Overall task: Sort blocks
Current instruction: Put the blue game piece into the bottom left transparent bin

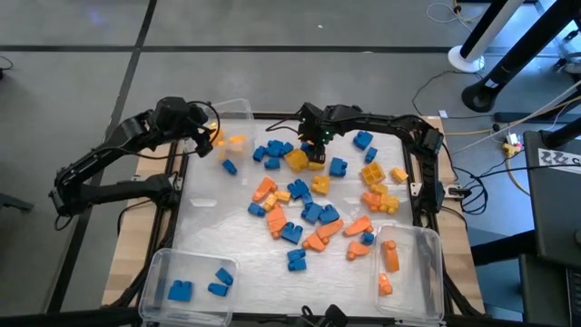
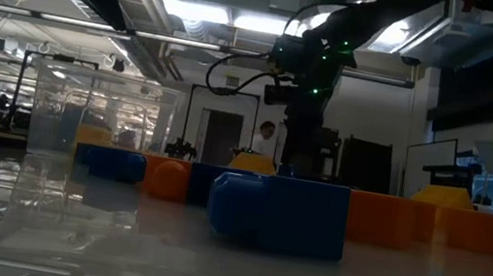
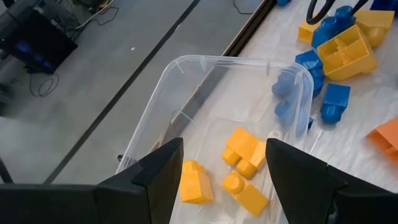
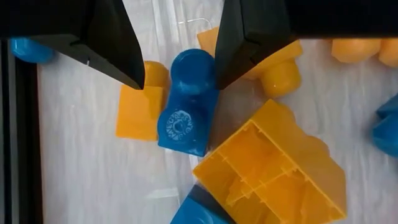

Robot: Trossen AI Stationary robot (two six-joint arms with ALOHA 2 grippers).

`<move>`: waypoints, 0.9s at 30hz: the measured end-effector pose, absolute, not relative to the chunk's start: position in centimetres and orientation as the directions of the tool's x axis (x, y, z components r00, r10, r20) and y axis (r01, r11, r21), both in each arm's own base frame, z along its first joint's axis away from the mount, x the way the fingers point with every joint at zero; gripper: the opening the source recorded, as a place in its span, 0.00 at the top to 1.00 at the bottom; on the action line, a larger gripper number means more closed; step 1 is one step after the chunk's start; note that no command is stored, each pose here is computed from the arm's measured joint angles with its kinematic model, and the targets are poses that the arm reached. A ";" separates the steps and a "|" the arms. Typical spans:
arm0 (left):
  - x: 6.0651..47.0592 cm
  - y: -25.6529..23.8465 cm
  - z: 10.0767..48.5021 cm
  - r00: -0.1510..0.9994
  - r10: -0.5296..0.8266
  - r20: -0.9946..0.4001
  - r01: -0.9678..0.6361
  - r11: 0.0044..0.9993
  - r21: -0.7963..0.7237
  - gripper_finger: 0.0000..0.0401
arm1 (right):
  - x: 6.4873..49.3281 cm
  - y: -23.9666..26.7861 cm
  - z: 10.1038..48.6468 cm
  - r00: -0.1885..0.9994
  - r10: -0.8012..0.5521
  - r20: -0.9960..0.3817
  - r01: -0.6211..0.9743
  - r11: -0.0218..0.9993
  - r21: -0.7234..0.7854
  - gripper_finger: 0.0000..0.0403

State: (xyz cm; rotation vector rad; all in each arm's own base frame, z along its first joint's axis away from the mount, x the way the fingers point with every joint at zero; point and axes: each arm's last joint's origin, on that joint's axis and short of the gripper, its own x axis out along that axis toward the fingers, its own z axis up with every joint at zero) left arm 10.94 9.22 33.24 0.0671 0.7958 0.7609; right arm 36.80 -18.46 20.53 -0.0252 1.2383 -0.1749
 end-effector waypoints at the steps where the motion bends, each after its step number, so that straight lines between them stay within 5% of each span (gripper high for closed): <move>1: 10.9 9.2 33.2 0.453 0.640 -0.621 -0.593 0.736 0.326 0.46 | 36.8 -18.5 20.5 0.315 -0.147 -0.938 0.119 0.986 -0.114 0.52; 19: 10.8 9.1 33.1 0.442 0.630 -0.639 -0.586 0.742 0.326 0.46 | 37.3 -18.7 18.8 0.286 -0.133 -0.949 0.117 0.988 -0.103 0.53; 27: 10.8 9.1 33.1 0.442 0.629 -0.639 -0.586 0.742 0.326 0.46 | 37.1 -18.6 18.8 0.267 -0.125 -0.955 0.115 0.989 -0.098 0.72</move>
